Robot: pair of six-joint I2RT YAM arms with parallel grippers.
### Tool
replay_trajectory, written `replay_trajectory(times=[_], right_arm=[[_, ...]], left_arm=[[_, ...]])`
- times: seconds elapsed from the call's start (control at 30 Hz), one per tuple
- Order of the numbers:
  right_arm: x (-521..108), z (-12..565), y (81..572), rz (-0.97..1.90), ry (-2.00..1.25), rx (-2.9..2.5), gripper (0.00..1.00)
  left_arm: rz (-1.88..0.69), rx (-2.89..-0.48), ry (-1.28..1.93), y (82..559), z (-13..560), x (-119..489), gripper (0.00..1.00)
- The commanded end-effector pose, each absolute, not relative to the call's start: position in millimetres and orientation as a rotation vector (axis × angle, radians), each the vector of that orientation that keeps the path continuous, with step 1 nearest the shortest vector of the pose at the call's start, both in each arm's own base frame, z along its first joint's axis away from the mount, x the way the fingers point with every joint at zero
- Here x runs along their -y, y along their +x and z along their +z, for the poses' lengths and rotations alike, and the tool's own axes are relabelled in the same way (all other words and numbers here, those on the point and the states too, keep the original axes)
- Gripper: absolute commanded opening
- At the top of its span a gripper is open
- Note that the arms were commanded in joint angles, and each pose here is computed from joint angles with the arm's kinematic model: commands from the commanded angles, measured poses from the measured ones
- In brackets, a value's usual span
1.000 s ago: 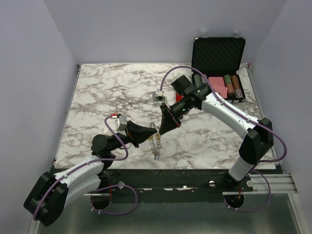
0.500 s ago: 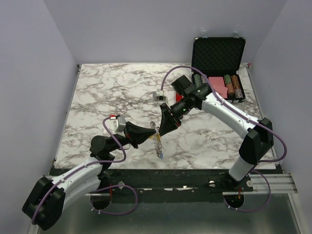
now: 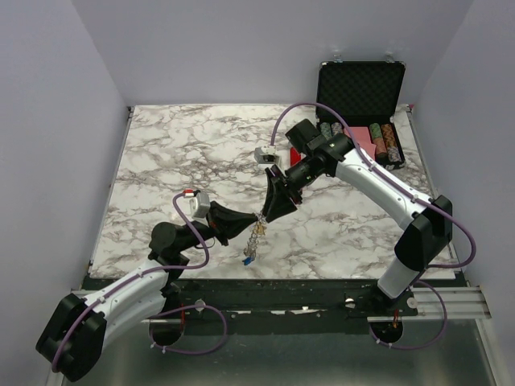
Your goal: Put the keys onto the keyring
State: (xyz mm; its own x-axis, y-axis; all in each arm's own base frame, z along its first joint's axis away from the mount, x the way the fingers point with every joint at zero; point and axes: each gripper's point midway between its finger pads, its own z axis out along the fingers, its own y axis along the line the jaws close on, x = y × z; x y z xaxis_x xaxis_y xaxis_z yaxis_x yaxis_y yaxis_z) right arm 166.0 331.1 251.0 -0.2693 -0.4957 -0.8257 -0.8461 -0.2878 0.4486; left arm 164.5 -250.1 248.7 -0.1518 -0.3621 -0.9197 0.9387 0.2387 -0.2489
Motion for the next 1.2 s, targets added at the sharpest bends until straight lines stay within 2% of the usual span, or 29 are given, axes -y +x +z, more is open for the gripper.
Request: replay_trajectory(times=[0.0, 0.6, 0.9, 1.17], right_arm=[[-330.1, 264.2, 161.6, 1.628, -1.655, -1.599, 0.40], [-337.2, 249.3, 173.9, 1.588, -1.592, -1.717, 0.38], [-342.4, 243.4, 170.9, 1.578, -1.610, -1.731, 0.29], [-345.6, 233.3, 175.4, 1.520, -1.615, -1.771, 0.27]], left_arm=[[-1.276, -1.146, 0.647, 164.0, 264.9, 248.7, 0.00], [-1.276, -1.148, 0.619, 168.1, 269.6, 249.0, 0.00], [-1.263, -1.162, 0.592, 173.1, 270.9, 247.7, 0.00], [-1.260, -1.168, 0.570, 175.1, 271.1, 246.5, 0.00]])
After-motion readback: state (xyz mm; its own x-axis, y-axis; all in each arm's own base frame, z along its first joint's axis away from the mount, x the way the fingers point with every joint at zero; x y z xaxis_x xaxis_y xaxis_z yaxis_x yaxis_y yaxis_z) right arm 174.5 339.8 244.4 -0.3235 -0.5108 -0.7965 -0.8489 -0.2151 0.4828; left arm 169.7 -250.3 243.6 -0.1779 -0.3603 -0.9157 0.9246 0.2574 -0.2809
